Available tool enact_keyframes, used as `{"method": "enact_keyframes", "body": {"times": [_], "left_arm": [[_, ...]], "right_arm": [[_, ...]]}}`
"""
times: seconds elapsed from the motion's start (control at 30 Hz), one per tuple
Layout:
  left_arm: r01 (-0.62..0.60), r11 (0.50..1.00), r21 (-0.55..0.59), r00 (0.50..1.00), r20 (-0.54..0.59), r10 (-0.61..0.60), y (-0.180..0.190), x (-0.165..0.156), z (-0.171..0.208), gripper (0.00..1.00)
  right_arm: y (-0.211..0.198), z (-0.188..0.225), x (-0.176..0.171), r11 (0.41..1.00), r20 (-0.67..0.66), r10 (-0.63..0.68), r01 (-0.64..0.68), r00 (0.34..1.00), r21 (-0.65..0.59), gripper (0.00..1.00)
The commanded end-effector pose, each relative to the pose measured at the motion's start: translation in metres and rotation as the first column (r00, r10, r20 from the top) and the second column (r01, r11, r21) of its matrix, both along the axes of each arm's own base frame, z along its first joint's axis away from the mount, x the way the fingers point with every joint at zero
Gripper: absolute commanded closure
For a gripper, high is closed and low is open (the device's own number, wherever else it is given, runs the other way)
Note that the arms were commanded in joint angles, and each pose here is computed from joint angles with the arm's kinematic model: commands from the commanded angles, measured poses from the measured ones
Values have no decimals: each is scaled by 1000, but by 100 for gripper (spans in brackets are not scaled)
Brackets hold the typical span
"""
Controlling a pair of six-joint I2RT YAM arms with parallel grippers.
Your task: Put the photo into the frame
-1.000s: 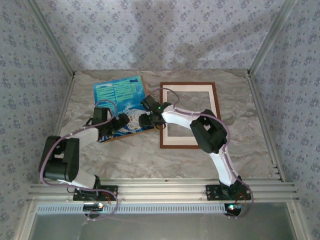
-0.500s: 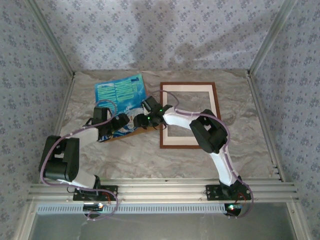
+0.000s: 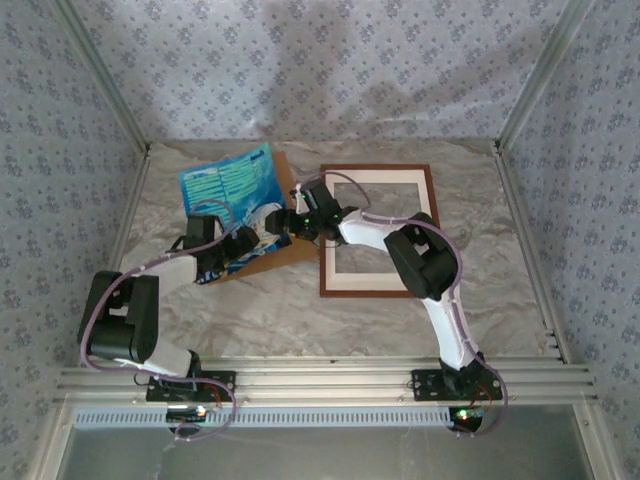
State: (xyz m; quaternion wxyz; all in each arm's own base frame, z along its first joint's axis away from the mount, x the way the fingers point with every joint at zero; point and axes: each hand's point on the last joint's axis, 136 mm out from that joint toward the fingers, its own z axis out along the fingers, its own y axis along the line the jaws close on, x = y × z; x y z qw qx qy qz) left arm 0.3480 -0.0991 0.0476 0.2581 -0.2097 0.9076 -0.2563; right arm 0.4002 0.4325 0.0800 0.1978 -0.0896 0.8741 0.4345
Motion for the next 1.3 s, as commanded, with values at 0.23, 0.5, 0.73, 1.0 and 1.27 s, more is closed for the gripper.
{"method": "enact_keyframes", "body": {"times": [0.23, 0.5, 0.73, 1.0, 1.27], "left_arm": [[24, 1000, -7, 989, -148, -25, -2, -31, -32, 1], [24, 1000, -6, 988, -150, -24, -2, -32, -32, 1], [23, 1000, 1, 989, -146, -23, -1, -32, -29, 1], [22, 1000, 7, 989, -148, -21, 0, -31, -28, 1], [22, 1000, 18, 990, -141, -19, 2, -29, -25, 1]], "right_arm": [[23, 17, 18, 990, 30, 68, -71, 997, 125, 11], [32, 23, 42, 989, 63, 95, -101, 993, 104, 11], [39, 17, 49, 990, 47, 102, -106, 994, 97, 13], [34, 16, 48, 992, 23, 94, -95, 995, 86, 28], [2, 22, 55, 998, 7, 15, -15, 1000, 55, 62]]}}
